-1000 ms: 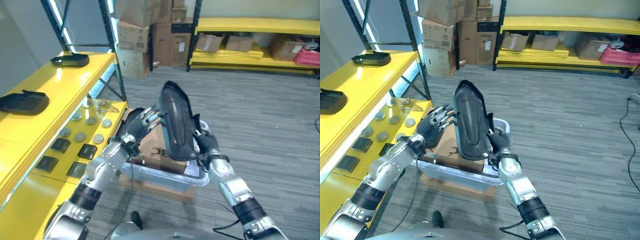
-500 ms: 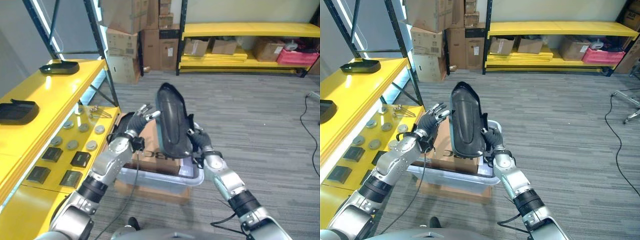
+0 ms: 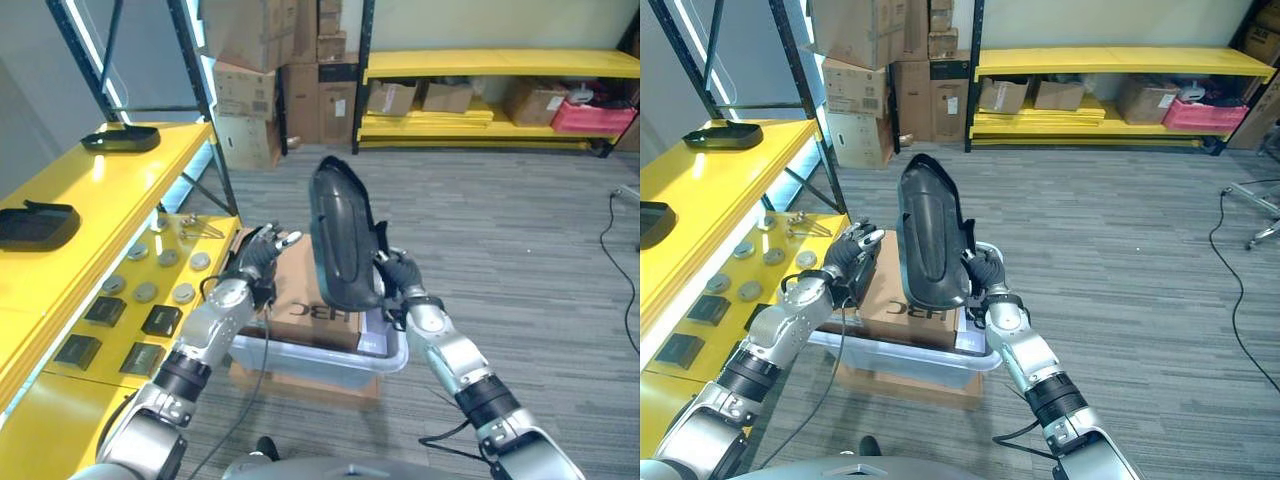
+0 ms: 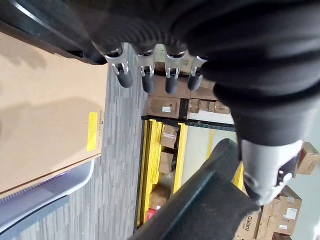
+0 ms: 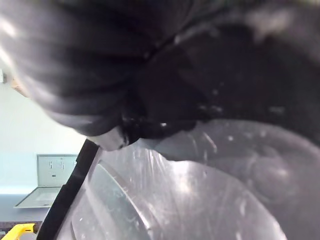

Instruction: Move parts from the plastic box to the shelf.

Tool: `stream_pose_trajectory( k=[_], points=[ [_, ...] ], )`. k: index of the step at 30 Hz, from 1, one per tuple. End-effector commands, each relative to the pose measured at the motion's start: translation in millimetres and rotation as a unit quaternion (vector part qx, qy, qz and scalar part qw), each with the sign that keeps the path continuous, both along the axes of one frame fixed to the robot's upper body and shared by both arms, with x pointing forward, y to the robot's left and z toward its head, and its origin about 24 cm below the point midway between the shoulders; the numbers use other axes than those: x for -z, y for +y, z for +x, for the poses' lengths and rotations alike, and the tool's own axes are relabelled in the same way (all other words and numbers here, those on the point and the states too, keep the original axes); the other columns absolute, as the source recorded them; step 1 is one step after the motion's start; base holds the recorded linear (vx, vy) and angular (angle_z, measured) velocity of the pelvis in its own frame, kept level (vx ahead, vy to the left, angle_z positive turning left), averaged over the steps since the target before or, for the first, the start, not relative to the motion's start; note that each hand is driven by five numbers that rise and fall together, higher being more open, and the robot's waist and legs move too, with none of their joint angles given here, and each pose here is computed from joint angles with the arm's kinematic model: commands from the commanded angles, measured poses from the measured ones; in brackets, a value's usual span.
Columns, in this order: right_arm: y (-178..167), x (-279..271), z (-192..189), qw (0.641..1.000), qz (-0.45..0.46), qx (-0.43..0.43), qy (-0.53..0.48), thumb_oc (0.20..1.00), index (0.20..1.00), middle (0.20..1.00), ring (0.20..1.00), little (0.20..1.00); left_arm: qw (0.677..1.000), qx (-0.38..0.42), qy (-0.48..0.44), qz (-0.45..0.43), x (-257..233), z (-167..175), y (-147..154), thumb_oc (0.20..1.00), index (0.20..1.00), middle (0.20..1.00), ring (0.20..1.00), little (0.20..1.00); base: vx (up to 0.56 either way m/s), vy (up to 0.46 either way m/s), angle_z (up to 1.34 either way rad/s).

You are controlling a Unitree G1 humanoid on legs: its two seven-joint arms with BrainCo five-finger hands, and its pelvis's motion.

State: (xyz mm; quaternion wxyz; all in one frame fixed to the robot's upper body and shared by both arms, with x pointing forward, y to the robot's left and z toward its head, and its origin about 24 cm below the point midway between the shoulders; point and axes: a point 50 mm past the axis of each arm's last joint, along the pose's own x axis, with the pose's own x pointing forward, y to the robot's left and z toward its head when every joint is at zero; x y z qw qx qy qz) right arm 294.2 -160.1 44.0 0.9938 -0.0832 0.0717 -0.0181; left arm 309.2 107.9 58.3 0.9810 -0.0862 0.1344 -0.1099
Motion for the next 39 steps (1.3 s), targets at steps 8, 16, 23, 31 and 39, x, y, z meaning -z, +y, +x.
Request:
stream_pose_trajectory(
  k=[8,16,23,31,39],
  points=[
    [25.8,-53.0,28.6,0.992,0.02,-0.045,-0.115,0.2,0.2,0.2,0.2,0.2,0.99,0.127,-0.055,-0.035,-32.8,7.9,-45.7,1.0,1.0,1.0,1.0,1.0,0.0,0.0,0.0],
    [38.1,-52.7,31.2,0.992,0.019,-0.068,-0.107,0.2,0.2,0.2,0.2,0.2,0.978,0.185,-0.065,-0.067,-43.2,-3.8,-75.3,1.0,1.0,1.0,1.0,1.0,0.0,0.0,0.0],
    [42.4,-55.2,31.0,0.992,0.019,-0.078,-0.102,0.2,0.2,0.2,0.2,0.2,0.96,0.213,-0.177,0.041,-71.5,-2.6,-71.0,1.0,1.0,1.0,1.0,1.0,0.01,0.004,-0.04],
    [45.1,-57.2,30.7,0.991,0.028,-0.088,-0.101,0.2,0.2,0.2,0.2,0.2,0.957,0.23,-0.159,0.081,-66.5,-3.7,-73.2,0.2,0.2,0.2,0.2,0.2,0.0,0.003,-0.02],
    [53.4,-58.4,30.8,0.99,0.037,-0.089,-0.099,0.2,0.2,0.2,0.2,0.2,0.963,0.223,-0.14,0.052,-61.9,-7.4,-80.8,0.2,0.2,0.2,0.2,0.2,0.0,0.0,0.0]
  ],
)
